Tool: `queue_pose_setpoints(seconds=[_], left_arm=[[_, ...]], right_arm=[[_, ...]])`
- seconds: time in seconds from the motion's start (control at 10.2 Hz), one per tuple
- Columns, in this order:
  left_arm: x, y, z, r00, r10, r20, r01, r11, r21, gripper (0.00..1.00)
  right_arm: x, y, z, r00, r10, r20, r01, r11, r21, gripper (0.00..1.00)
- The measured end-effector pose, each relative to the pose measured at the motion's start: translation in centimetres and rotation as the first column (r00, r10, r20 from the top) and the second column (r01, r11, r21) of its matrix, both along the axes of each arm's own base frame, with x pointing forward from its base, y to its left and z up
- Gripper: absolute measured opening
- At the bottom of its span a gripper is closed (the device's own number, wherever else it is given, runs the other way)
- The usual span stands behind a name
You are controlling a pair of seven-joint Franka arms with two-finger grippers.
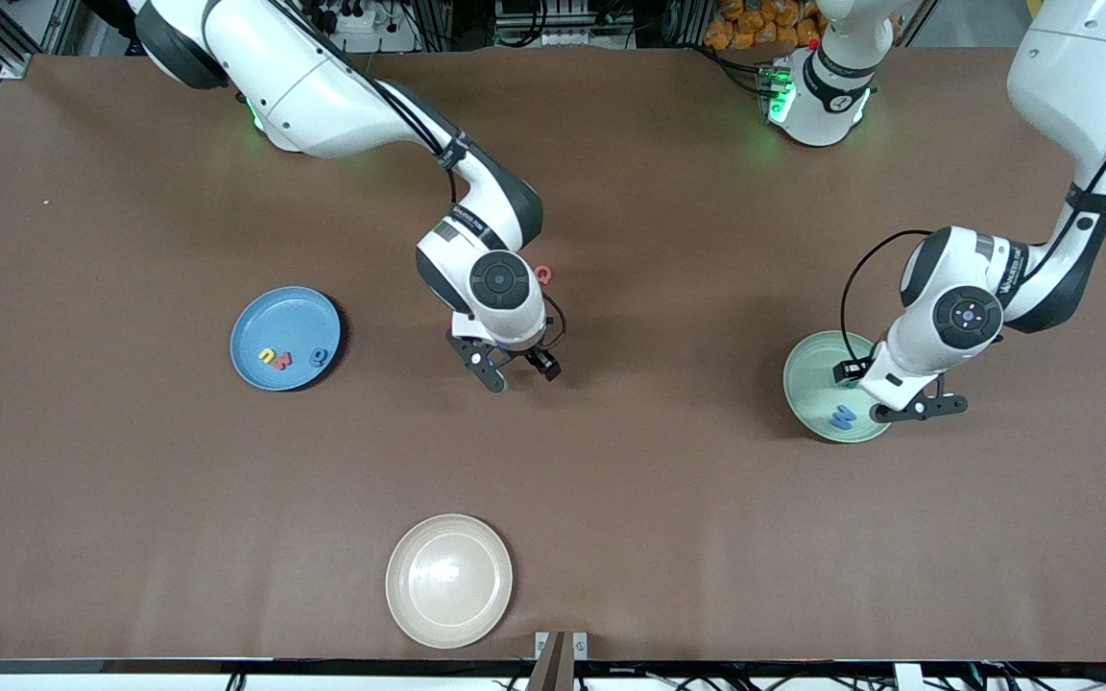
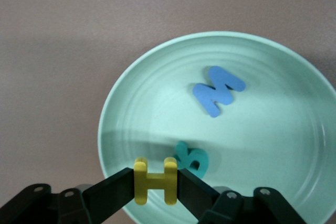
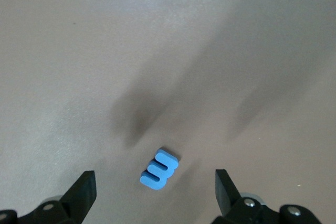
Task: Sort upper and lower case letters into plates
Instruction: 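Release the H on the green plate while the right gripper grasps the m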
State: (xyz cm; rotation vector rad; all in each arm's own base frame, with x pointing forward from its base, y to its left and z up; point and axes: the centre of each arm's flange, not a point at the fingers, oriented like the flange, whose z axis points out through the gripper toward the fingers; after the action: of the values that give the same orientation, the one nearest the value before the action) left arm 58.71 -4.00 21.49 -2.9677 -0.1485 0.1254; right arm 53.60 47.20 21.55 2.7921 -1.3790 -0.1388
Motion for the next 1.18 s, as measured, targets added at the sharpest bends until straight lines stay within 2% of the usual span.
queue_pose_setpoints(seconds=[0.2, 0.39, 0.78, 0.88, 1.18], left_arm=[[0.5, -1.2, -0.5, 1.000, -0.009, 0.002, 0.009, 1.000, 0.003, 0.41], [0.7, -2.4, -0.5, 1.000, -0.008, 0.009, 0.008, 1.000, 0.002, 0.41], [1.5, -4.1, -0.2, 1.000, 0.002, 0.029, -0.002, 1.000, -0.006, 0.42], [1.9, -4.1, 0.3, 0.999, 0.005, 0.041, -0.004, 1.000, -0.009, 0.50], [3.4, -5.3, 2.4, 0.996, -0.004, 0.089, 0.006, 1.000, -0.024, 0.93]], right_arm=[[0.0, -0.1, -1.2, 0.996, -0.085, -0.004, 0.085, 0.996, -0.007, 1.00], [0.5, -0.1, -1.7, 0.987, -0.158, 0.016, 0.157, 0.987, 0.016, 1.00], [0.6, -0.4, -2.7, 0.984, -0.175, 0.008, 0.175, 0.984, 0.009, 1.00], [0.3, -0.2, -3.2, 0.985, -0.171, 0.003, 0.171, 0.985, 0.005, 1.00], [-0.8, 0.7, -4.3, 0.988, -0.152, -0.009, 0.152, 0.988, -0.004, 1.00]])
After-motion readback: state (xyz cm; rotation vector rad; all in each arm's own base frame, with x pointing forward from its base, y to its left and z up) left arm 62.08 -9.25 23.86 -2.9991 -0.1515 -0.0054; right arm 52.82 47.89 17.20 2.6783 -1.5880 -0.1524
